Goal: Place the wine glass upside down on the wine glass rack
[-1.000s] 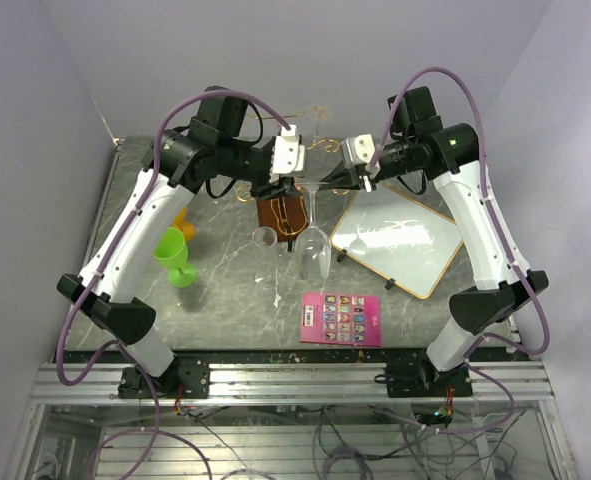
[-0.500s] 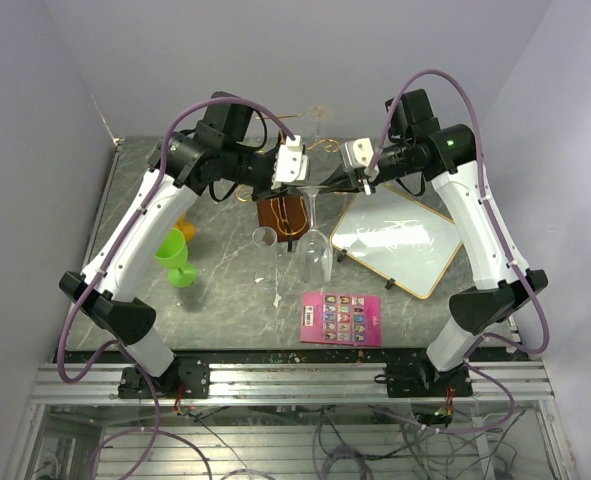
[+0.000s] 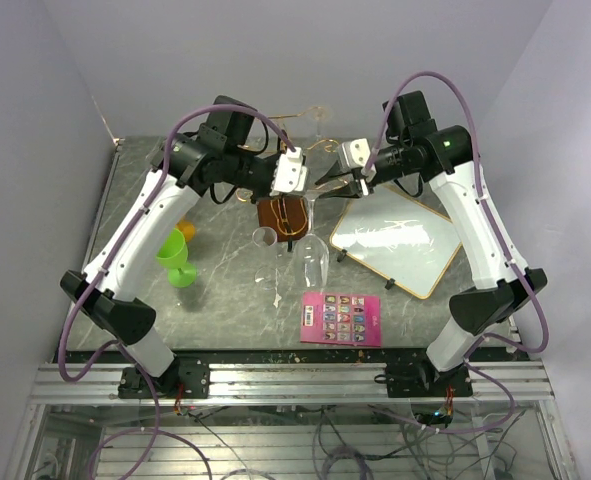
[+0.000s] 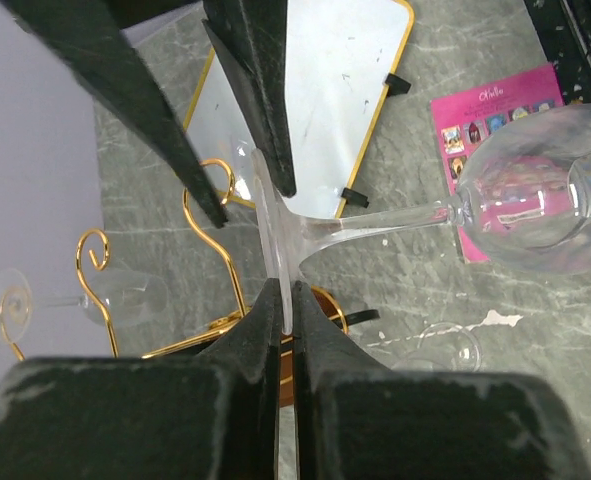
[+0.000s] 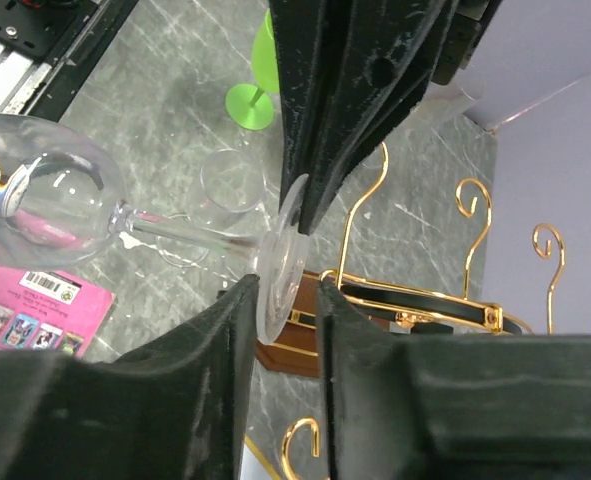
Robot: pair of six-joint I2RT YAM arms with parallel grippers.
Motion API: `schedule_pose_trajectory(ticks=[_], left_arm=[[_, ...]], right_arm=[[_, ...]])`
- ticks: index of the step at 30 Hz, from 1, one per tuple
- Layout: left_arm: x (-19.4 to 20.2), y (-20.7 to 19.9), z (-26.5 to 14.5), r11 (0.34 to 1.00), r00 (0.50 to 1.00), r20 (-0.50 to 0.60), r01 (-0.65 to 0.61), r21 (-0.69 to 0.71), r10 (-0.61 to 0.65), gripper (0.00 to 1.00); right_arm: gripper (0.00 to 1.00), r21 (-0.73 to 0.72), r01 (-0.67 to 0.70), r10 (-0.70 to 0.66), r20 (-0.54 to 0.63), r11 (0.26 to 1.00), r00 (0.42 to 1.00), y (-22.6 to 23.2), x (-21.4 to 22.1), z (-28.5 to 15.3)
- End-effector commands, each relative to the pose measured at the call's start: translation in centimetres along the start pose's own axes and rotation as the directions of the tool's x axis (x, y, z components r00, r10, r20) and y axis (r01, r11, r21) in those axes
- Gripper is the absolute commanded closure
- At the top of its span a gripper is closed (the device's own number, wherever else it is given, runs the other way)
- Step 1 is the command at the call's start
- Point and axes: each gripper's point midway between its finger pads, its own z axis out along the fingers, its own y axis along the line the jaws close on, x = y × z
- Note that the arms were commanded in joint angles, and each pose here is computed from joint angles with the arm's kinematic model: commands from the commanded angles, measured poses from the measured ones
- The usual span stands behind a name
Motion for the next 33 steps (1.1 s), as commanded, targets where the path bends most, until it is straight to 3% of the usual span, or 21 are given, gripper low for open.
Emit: schedule_pose_trajectory(ticks=[1,3,7,14,18,22,28,33], left_arm=[[-1.4,-0.5,-1.2,0.995,0.995,0.003,-0.098,0.001,0.098,0.93],[-1.1,0.0,-1.8,0.992,0.992,-0.039,-0.122,-0.022,0.121,0.93],[-1.1,1.5,-4.0,0.981,0.979,-0.139,-0.165,-0.1,0.15,0.93],[-2.9,4.8,-9.8,0.928,0.968,-0.225,-0.182,-0.324,0.111,0.93],[-3.2,6.4,-13.6,0.866,0.966,-0.257,-0.154,-0.475,0.031,0.93],[-2.6,8.2,-18.0,0.758,0.955,-0.286,-0.132,-0.639,-0.075,0.93],[-1.1,10.7,-24.8,0.509,0.924,-0.296,-0.139,-0.849,-0.241,0.93],[2.2,12.1,-28.0,0.368,0.841,-0.4,-0.264,-0.892,-0.365,0.93]], right_arm=[[0.65,0.029,0.033,-0.033,-0.008,0.999,0.999,-0.4,-0.9,-0.5],[0.52,0.039,0.025,-0.025,-0.022,0.999,0.999,-0.5,-0.9,-0.6],[0.4,0.079,0.022,-0.017,-0.065,0.997,0.998,-1.2,-1.0,-1.3],[0.37,0.172,0.013,0.011,-0.14,0.985,0.99,-2.3,-1.9,-3.2],[0.37,0.226,0.003,0.037,-0.169,0.974,0.985,-2.6,-2.2,-4.3],[0.35,0.285,-0.003,0.058,-0.186,0.959,0.981,-2.9,-3.0,-5.6],[0.34,0.377,-0.031,0.109,-0.189,0.926,0.976,-3.6,-3.7,-7.7],[0.34,0.392,-0.045,0.126,-0.182,0.919,0.975,-3.5,-3.6,-8.6]])
